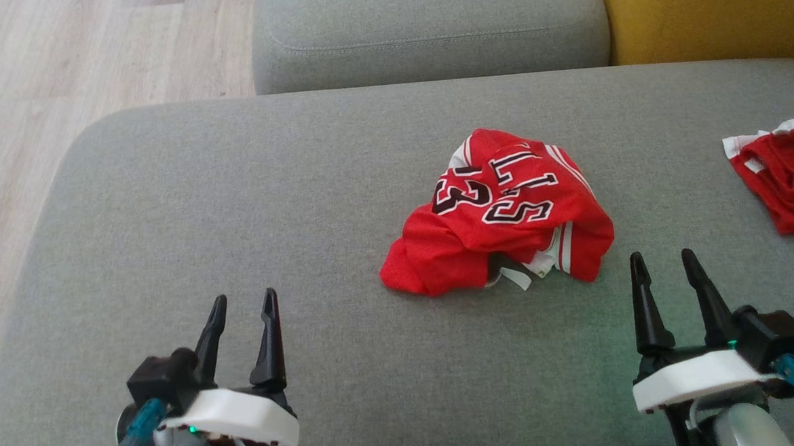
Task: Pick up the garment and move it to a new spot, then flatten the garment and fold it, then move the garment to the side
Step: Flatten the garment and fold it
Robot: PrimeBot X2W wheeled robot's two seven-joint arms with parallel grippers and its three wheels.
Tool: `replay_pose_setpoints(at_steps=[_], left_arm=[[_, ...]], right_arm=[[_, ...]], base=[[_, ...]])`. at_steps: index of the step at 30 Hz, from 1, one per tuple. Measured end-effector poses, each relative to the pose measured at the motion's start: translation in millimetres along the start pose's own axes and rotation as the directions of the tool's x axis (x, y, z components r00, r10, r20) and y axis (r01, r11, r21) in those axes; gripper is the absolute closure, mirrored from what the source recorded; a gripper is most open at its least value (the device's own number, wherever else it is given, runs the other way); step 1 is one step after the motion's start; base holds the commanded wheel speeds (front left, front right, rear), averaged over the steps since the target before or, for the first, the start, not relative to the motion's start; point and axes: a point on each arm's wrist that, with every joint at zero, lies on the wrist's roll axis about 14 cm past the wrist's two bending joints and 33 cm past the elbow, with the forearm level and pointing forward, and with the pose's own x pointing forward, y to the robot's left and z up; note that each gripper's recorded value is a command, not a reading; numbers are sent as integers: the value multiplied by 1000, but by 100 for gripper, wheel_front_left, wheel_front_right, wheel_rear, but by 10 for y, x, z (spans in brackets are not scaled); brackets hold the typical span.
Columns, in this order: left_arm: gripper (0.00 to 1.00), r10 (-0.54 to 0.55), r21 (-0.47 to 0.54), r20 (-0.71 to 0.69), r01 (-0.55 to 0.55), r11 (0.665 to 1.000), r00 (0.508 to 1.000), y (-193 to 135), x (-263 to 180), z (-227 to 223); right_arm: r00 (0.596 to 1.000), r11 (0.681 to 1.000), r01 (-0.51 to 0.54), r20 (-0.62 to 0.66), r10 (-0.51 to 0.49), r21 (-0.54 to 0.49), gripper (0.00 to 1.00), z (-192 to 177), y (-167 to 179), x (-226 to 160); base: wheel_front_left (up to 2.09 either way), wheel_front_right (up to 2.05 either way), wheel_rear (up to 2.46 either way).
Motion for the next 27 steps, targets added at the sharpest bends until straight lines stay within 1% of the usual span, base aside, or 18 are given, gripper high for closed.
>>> replay_pose_setpoints(at_steps=[10,15,18,21,23,27], left_arm=[[0,12,5,-3,-12,1000,1000,47,-9,-17],[0,-21,14,-42,22,1000,999,-23,-11,-142],[0,-97,21,-93,99,995,991,-208,-3,-299],[0,-185,28,-132,190,981,974,-433,90,-405],[0,-250,35,-149,258,965,957,-604,189,-444],[0,-370,26,-201,383,923,907,-963,341,-594]], right_arm=[[1000,1000,-4,-3,4,-1,0,-6,11,14],[1000,1000,0,-10,0,0,0,-29,-4,17],[1000,1000,5,-23,-5,1,0,-59,-20,28],[999,1000,15,-33,-15,0,0,-91,-56,40],[999,1000,24,-34,-24,-7,0,-93,-91,68],[999,999,46,-22,-47,-11,0,-52,-178,134]], base=[[0,0,0],[0,0,0],[0,0,0],[0,0,0],[0,0,0],[0,0,0]])
